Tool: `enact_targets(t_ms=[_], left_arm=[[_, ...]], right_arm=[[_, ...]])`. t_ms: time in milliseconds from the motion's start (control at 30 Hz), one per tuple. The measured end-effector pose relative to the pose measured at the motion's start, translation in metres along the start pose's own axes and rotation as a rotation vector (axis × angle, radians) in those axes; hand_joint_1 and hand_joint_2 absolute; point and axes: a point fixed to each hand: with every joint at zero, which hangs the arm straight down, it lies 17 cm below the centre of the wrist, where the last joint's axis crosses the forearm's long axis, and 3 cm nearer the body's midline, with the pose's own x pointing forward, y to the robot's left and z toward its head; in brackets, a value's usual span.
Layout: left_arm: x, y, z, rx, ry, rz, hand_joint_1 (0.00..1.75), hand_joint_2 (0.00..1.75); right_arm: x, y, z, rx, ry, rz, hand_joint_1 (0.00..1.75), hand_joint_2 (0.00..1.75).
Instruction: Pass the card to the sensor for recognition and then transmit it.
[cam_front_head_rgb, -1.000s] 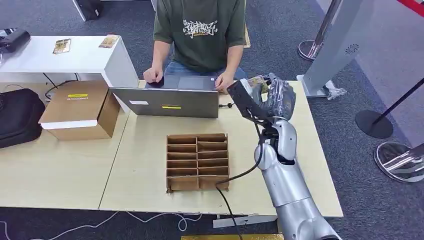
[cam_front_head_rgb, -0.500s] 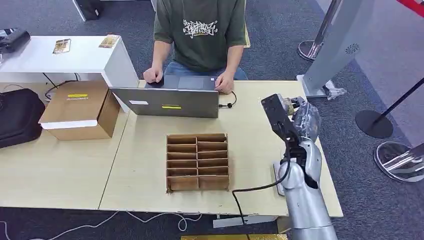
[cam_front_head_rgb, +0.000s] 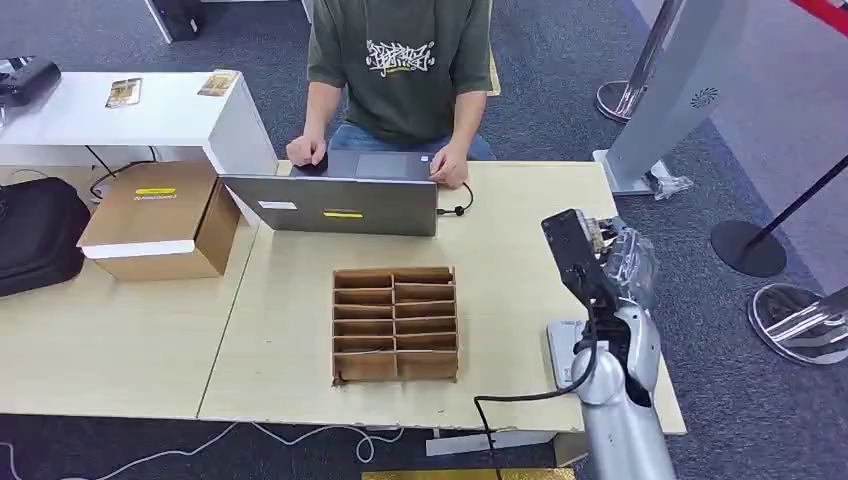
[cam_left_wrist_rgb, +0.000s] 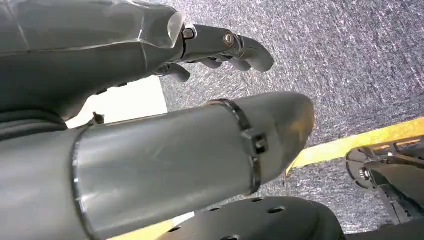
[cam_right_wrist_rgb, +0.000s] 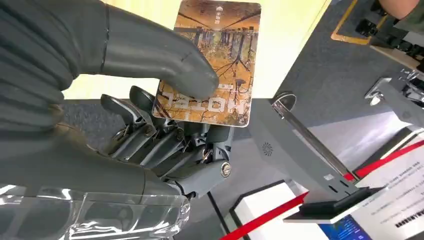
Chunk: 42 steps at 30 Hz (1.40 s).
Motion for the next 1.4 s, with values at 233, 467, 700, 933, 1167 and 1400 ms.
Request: enact_targets(t_ms=[233,467,700,933,1167,1400], left_arm=[[0.000,0.000,0.000,0.002,0.000,0.000,0.00,0.00],[-0.001,0.000,0.000,0.002,0.006,0.002,0.00,0.00],[-0.001,0.000,0.000,0.001,0.007,0.003,0.00,0.00],[-0.001,0.000,0.000,0.001,0.010,0.002,0.00,0.00],[-0.002,0.000,0.000,0.002,0.012,0.001,0.00,0.00],[-0.002,0.000,0.000,0.005,0.012,-0.001,0.00,0.00]], right_arm=[[-0.001,-0.002,0.003,-0.002,0.000,-0.003,1.75,1.75],[-0.006,0.002,0.005,0.016,0.011,0.001,1.75,1.75],[-0.013,0.008,0.006,0.033,0.025,0.008,1.75,1.75],[-0.025,0.021,0.012,0.065,0.056,0.015,1.75,1.75],[-0.034,0.027,0.015,0.079,0.079,0.015,1.75,1.75],[-0.039,0.028,0.017,0.081,0.090,0.017,1.75,1.75]])
